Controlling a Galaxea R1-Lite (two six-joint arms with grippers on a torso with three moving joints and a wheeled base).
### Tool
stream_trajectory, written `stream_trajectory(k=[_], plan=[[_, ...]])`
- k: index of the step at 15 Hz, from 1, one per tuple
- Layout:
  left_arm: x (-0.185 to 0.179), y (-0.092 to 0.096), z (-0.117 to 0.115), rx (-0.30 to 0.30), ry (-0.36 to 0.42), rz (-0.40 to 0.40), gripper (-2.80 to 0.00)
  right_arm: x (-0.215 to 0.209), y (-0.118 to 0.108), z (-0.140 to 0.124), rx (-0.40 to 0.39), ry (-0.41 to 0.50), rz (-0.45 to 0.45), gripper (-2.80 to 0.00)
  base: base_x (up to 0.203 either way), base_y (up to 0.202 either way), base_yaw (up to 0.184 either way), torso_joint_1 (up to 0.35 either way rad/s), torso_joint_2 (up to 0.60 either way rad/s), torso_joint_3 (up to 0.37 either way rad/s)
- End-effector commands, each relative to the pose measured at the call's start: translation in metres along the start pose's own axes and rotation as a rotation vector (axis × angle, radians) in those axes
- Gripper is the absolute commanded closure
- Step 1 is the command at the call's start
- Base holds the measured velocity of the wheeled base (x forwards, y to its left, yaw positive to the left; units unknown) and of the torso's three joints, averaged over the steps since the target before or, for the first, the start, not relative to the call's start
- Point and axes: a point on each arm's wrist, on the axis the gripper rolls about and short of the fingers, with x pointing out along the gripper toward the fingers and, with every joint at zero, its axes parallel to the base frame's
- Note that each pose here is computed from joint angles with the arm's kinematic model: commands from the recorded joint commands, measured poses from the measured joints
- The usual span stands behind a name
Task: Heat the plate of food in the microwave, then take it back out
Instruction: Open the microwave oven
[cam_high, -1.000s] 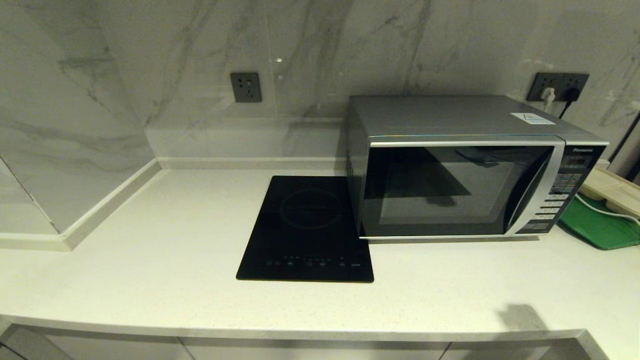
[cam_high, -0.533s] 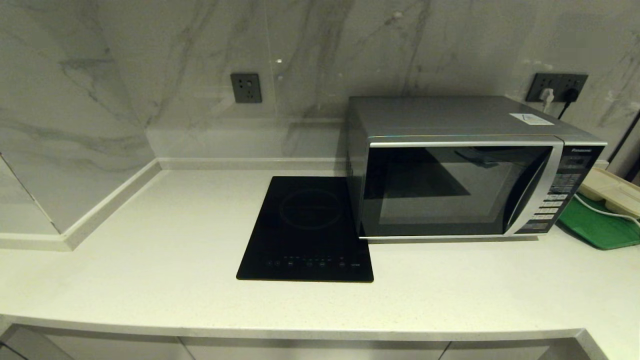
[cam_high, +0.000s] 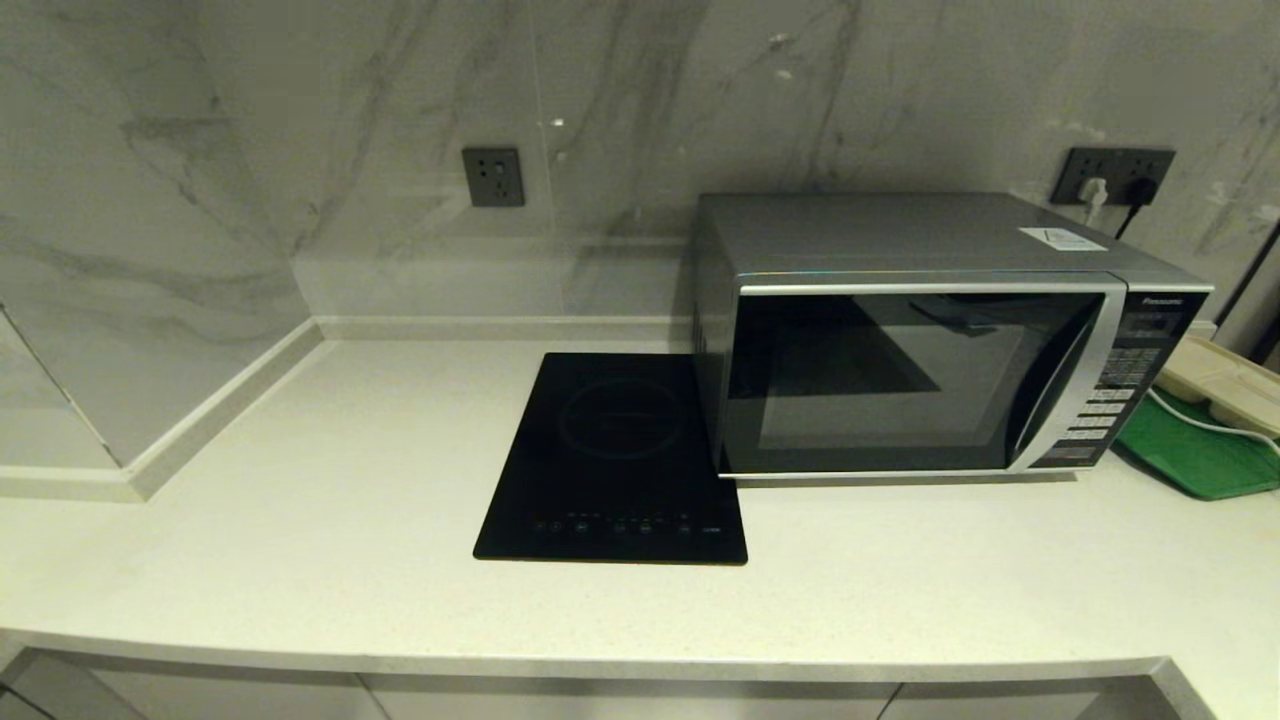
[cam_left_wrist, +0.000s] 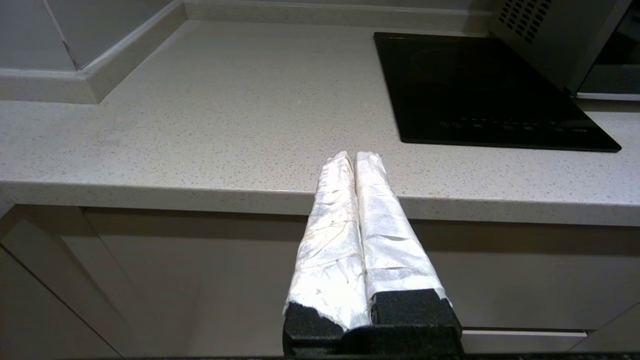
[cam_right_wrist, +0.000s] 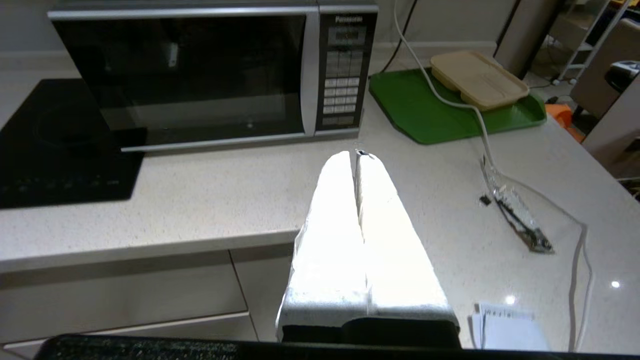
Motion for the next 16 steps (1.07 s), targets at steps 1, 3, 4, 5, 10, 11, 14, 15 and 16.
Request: stream_trajectory(k=[1,3,4,5,10,11,14,15,16], plan=[[0.0,0.0,0.0,-0.001,0.0,0.0,0.0,-0.019,-0.002,-0.04,0.004,-0.028,0.011,0.0,0.0,0.0,0.0,0.0,0.0,0.0],[0.0,0.0,0.0,-0.001,-0.001,0.0,0.0,-0.015,-0.002,-0.063,-0.006,0.009,0.025,0.0,0.0,0.0,0.0,0.0,0.0,0.0],[0.0,0.0,0.0,-0.001,-0.001,0.0,0.0,-0.013,-0.002,-0.075,-0.006,0.021,0.032,0.0,0.0,0.0,0.0,0.0,0.0,0.0],[0.0,0.0,0.0,-0.001,-0.001,0.0,0.0,-0.008,-0.002,-0.087,-0.011,0.038,0.043,0.0,0.0,0.0,0.0,0.0,0.0,0.0],[0.0,0.0,0.0,-0.001,-0.001,0.0,0.0,0.06,0.011,-0.159,-0.03,0.021,0.089,0.0,0.0,0.0,0.0,0.0,0.0,0.0],[0.0,0.0,0.0,-0.001,-0.001,0.0,0.0,0.072,0.013,-0.17,-0.028,-0.016,0.091,0.0,0.0,0.0,0.0,0.0,0.0,0.0],[0.0,0.0,0.0,-0.001,0.001,0.0,0.0,0.096,0.017,-0.2,-0.009,-0.102,0.108,0.0,0.0,0.0,0.0,0.0,0.0,0.0],[0.0,0.0,0.0,-0.001,-0.001,0.0,0.0,0.098,0.018,-0.204,0.01,-0.118,0.137,0.0,0.0,0.0,0.0,0.0,0.0,0.0],[0.0,0.0,0.0,-0.001,0.0,0.0,0.0,0.099,0.019,-0.208,0.012,-0.093,0.16,0.0,0.0,0.0,0.0,0.0,0.0,0.0]])
